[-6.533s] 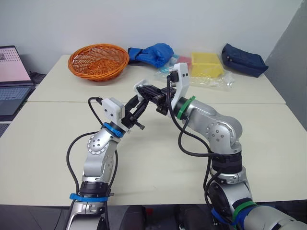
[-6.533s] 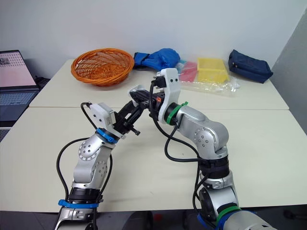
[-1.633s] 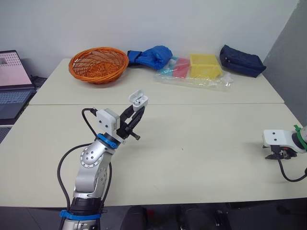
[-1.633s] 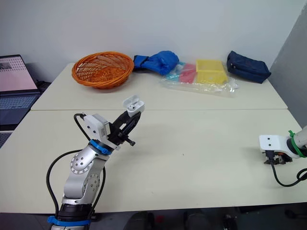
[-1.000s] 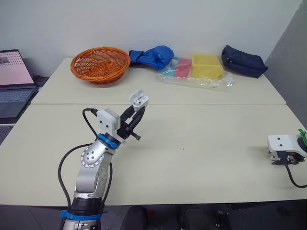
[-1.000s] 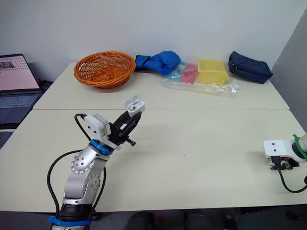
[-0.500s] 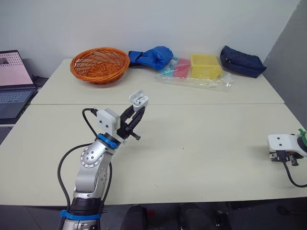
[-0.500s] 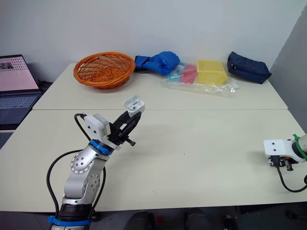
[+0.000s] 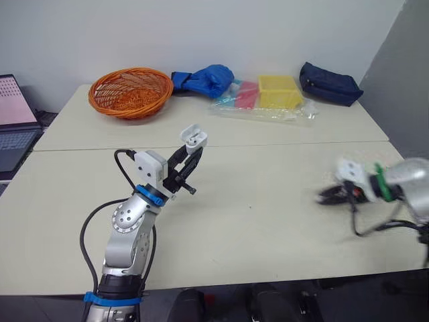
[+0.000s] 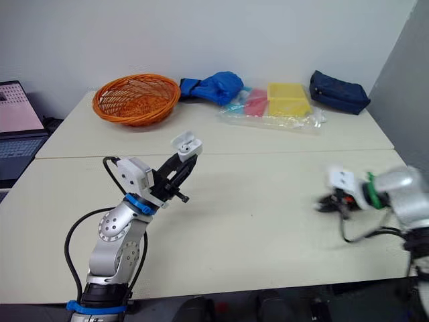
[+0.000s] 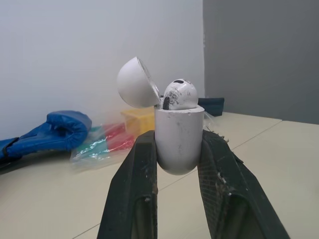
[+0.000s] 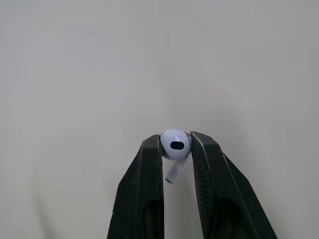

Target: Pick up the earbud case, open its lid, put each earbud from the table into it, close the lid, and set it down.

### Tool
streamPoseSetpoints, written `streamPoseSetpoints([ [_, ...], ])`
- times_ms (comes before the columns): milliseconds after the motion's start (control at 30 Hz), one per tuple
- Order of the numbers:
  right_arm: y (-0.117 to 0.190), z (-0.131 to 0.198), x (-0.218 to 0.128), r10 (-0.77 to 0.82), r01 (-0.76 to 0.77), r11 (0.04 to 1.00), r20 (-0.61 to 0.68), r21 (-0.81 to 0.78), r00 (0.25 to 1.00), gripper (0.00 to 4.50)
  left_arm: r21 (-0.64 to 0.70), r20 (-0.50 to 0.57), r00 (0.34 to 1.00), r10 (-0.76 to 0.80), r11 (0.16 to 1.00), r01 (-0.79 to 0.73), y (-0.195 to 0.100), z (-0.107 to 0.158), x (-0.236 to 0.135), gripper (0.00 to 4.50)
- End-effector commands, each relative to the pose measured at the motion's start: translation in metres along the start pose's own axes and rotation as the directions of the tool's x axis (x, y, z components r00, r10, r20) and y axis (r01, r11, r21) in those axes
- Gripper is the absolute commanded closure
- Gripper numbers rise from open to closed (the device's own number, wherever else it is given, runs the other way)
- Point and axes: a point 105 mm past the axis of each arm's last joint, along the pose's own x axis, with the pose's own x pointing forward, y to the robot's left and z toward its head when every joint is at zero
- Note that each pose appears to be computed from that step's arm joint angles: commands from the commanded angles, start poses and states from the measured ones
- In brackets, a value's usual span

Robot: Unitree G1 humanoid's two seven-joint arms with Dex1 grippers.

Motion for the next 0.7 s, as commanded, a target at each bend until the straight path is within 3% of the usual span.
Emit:
streamPoseSetpoints([
  [33,0.012,0.078,0.001,-0.055,0.042,0.998,0.266,0.055,0.963,4.08,-0.007,0.060,0.998,-0.012,1.000,0.012,-0.002,0.013,0.006,3.77],
  [133,0.023,0.122,0.018,-0.094,0.051,0.993,0.449,0.107,0.889,4.08,-0.043,0.063,0.996,-0.057,0.997,0.060,-0.011,0.012,0.008,3.77],
  [233,0.025,0.142,0.036,-0.187,0.145,0.982,0.539,0.119,0.821,4.08,-0.098,0.077,0.992,-0.103,0.989,0.111,-0.021,0.014,0.013,3.77],
  [700,0.033,0.146,0.062,-0.184,0.143,0.983,0.581,0.116,0.793,4.08,-0.096,0.104,0.979,-0.173,0.978,0.183,-0.025,0.022,0.027,3.77],
])
